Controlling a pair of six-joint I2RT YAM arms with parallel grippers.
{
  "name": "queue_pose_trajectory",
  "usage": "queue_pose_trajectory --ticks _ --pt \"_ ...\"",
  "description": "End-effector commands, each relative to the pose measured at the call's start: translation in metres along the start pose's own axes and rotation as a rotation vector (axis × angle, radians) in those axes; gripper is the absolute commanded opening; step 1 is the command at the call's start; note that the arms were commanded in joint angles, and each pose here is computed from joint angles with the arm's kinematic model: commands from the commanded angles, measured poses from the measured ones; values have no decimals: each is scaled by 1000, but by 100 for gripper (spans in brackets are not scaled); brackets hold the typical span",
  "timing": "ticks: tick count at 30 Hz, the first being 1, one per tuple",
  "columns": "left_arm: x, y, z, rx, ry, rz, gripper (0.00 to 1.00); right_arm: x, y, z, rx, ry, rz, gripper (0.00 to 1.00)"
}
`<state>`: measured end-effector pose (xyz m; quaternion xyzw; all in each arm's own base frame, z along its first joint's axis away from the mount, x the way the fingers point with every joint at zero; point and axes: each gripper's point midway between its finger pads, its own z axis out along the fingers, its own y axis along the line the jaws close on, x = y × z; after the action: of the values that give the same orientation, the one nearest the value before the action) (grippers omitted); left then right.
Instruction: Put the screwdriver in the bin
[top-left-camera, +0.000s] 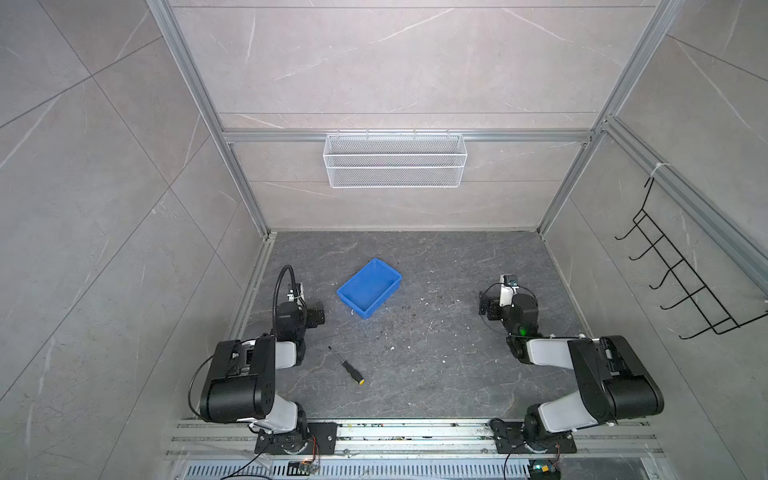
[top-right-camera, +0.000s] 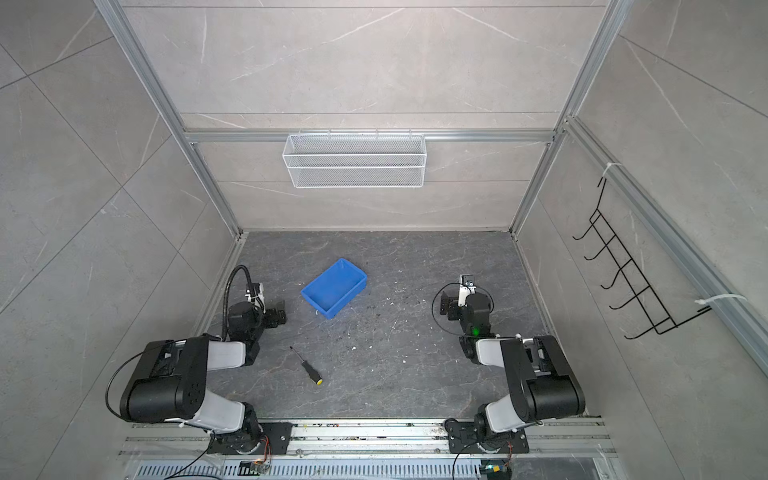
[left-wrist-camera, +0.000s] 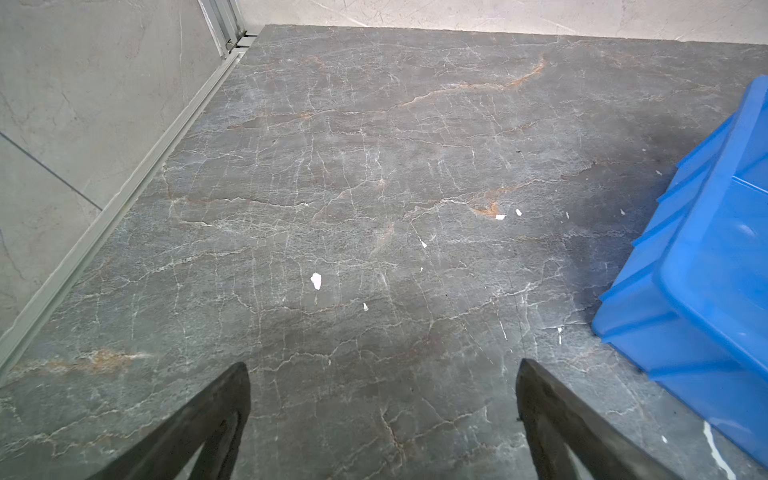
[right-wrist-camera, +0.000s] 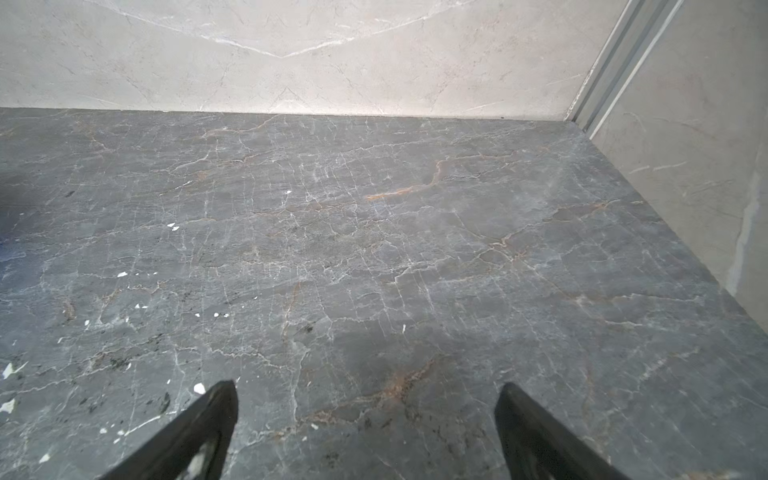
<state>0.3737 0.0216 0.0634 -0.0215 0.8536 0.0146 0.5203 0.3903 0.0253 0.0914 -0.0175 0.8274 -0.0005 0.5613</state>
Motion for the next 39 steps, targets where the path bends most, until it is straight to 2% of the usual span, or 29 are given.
queue_pose_trajectory --ticks 1,26,31,39 --pt "-24 1 1 1 -75 -12 100 0 1 0 -8 -12 -8 99" --pt "-26 3 0 -15 -80 -11 100 -2 0 -1 -2 -19 -2 99" --pt "-43 -3 -17 -46 -67 19 100 -15 3 -12 -28 -35 -3 99" --pt "-70 -11 -53 -98 -36 -76 100 -40 8 -53 -70 -73 19 99"
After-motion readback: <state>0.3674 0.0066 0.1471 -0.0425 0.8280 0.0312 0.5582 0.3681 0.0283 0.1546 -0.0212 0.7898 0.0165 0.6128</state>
